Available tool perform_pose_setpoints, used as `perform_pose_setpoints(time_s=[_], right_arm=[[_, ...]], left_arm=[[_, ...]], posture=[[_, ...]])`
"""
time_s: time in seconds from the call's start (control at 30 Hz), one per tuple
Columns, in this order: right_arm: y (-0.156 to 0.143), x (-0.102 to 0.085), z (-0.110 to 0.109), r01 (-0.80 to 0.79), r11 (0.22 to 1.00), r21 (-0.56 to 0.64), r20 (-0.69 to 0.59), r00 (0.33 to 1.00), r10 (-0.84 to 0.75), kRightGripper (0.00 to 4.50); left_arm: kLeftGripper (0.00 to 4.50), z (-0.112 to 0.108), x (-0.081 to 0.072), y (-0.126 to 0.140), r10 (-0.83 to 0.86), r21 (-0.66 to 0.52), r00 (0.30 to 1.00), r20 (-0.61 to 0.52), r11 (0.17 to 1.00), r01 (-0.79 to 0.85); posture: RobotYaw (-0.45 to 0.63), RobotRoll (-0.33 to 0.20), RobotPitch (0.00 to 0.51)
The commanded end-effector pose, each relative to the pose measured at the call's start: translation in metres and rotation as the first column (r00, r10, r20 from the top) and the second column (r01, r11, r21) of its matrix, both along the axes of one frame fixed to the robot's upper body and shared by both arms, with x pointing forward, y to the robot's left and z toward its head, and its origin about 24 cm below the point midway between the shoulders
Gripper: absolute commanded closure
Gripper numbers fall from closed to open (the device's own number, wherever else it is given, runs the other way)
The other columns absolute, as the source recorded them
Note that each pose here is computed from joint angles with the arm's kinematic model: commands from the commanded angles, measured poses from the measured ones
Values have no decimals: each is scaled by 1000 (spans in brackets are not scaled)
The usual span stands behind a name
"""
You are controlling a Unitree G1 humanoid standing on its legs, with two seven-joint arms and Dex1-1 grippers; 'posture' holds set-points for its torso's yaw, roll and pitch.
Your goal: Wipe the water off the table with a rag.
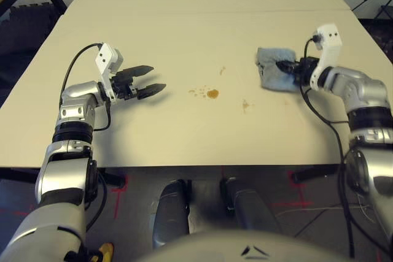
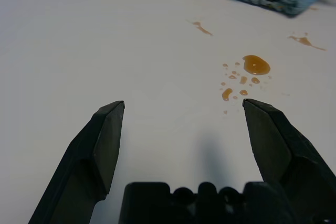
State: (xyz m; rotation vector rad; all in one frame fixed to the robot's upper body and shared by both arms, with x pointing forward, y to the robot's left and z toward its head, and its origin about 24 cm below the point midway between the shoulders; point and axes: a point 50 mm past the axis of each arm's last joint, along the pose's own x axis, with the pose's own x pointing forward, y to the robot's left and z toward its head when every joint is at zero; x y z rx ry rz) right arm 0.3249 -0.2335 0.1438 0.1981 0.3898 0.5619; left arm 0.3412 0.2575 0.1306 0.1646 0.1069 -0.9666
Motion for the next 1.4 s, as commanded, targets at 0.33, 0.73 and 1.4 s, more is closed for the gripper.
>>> perform_pose_setpoints(time_s=[0.33,0.73,1.4], right_arm=[[61,-31,-31,-44,994,102,-91,994,54,4324],[125,-4,-45,-151,982,114,-73,985,160,4324],[233,-12,-54,-463,876,132,-62,879,473,4332]], left_arm=[[0,-7,-4,3,-53,48,996,-69,997,57],[0,-8,-15,14,-51,56,996,-77,997,55],[0,-15,-27,17,-49,76,994,-98,995,56]], posture=[[-285,0,156],[-231,0,168],[-193,0,180]])
